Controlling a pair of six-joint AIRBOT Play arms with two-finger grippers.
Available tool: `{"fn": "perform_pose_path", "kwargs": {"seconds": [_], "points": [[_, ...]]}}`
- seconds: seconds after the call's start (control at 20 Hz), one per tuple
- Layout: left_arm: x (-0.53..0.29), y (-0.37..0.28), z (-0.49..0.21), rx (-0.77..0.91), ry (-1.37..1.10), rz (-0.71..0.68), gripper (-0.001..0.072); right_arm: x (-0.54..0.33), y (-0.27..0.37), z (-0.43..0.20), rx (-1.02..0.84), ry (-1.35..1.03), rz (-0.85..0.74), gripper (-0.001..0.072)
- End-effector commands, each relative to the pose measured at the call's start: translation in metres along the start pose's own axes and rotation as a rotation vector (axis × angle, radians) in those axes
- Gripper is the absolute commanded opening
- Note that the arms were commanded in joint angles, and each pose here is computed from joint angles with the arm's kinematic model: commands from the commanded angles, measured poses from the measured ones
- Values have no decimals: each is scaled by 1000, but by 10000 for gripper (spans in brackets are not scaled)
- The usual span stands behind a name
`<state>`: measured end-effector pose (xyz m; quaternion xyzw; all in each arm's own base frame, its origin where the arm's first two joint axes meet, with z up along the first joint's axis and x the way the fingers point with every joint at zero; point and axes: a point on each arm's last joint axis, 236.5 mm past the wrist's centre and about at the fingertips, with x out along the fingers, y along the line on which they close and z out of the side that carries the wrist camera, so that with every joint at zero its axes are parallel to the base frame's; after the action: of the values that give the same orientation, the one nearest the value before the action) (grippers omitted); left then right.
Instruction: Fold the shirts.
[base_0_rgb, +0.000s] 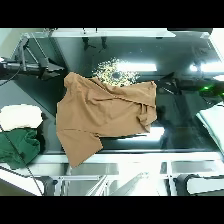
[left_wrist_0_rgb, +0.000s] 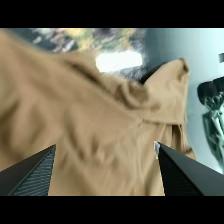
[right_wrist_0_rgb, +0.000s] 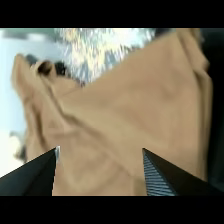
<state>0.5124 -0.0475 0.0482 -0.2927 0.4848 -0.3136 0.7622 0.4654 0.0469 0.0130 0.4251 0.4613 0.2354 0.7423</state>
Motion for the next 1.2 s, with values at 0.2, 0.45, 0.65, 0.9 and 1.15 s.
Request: {"fn": "perform_pose_path", "kwargs": {"seconds": [0.2, 0.45, 0.65, 0.9, 1.15], "points": [[-22, 57, -148, -307, 368, 174, 707, -30, -28, -137, 95, 373, -15, 465], [-16, 95, -238, -442, 467, 285, 706, 0, -33, -234, 121, 506, -48, 464], [9, 104, -228, -444, 373, 274, 697, 38, -45, -249, -25, 508, -163, 464], [42, 106, -225, -411, 380, 276, 220, 65, -47, -247, -82, 458, -249, 463], [42, 95, -227, -390, 457, 244, 21, 39, -4, -268, -25, 637, -107, 462]]}}
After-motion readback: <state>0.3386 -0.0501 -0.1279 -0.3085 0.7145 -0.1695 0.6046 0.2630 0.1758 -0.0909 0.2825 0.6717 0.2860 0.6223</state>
